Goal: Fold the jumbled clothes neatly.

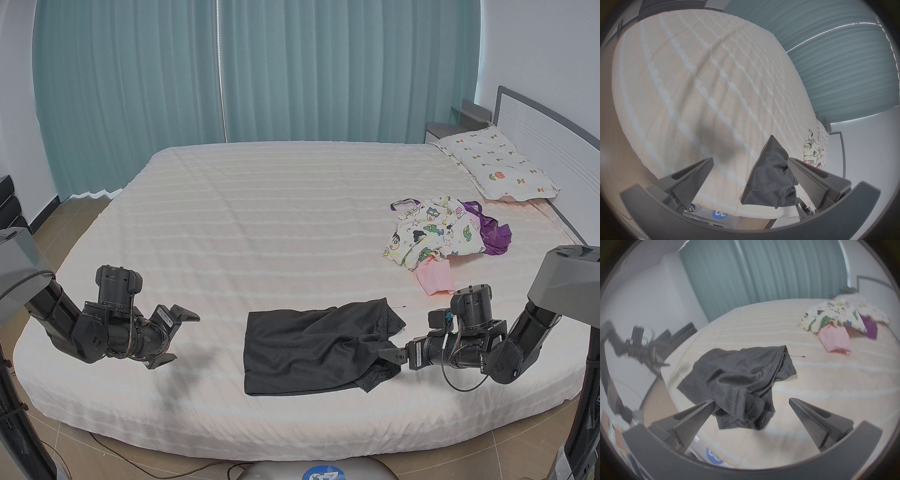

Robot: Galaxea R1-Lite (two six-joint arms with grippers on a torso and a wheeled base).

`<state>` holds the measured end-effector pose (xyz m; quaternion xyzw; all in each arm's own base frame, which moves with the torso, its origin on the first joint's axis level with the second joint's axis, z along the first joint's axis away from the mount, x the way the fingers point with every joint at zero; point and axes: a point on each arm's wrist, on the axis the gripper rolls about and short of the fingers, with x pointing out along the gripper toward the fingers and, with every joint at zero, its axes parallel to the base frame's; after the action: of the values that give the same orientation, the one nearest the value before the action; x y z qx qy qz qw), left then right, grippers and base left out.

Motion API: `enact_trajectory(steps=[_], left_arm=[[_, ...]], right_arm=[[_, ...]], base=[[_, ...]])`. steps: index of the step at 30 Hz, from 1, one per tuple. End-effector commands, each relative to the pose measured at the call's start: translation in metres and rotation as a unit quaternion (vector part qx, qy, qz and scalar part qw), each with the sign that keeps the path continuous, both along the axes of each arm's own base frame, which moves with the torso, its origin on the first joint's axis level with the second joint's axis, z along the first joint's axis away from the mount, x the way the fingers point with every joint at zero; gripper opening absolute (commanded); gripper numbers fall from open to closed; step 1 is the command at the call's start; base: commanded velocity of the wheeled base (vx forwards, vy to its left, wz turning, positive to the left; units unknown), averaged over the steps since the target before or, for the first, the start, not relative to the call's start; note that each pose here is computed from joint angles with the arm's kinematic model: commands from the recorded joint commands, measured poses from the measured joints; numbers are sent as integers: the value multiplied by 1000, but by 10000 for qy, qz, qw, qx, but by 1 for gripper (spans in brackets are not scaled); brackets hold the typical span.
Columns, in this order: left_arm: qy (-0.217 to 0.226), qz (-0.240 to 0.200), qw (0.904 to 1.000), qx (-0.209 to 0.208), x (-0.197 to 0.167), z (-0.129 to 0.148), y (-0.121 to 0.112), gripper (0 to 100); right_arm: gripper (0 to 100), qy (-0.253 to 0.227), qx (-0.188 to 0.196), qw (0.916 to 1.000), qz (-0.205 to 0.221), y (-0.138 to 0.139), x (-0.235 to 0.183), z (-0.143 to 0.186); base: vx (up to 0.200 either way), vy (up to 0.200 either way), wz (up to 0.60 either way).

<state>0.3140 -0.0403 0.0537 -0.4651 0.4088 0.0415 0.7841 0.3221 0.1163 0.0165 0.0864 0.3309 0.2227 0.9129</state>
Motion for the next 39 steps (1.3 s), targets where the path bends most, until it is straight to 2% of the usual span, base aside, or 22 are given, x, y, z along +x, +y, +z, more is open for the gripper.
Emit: enact_trajectory(steps=[1,5,10,16,29,30,37,39], left_arm=[[31,-29,10000,-21,-1,-1,-1,100],[60,-47,10000,-18,-1,-3,-2,100],[74,-49,10000,-11,-1,-4,-2,100],[66,-44,10000,-6,-1,-3,-2,100],[126,-31,9999,6,0,-7,-2,100],[135,-36,9999,1,0,-8,-2,100],[164,-31,9999,10,0,-10,-2,100],[157,-31,9999,9,0,-9,-2,100]], right_arm=[[100,76,694,9963,-505,8,29,4],[100,322,1116,9897,-842,11,41,10],[100,543,1272,9853,-1006,15,53,3],[100,671,1194,9835,-1179,20,60,-17],[100,608,1218,9826,-1264,25,81,-34],[0,636,1220,9822,-1279,26,81,-37],[0,559,1341,9778,-1510,24,89,-35],[0,456,1446,9733,-1723,20,96,-31]], base=[[200,0,0],[200,0,0],[120,0,0],[0,0,0],[0,0,0],[0,0,0],[0,0,0],[0,0,0]])
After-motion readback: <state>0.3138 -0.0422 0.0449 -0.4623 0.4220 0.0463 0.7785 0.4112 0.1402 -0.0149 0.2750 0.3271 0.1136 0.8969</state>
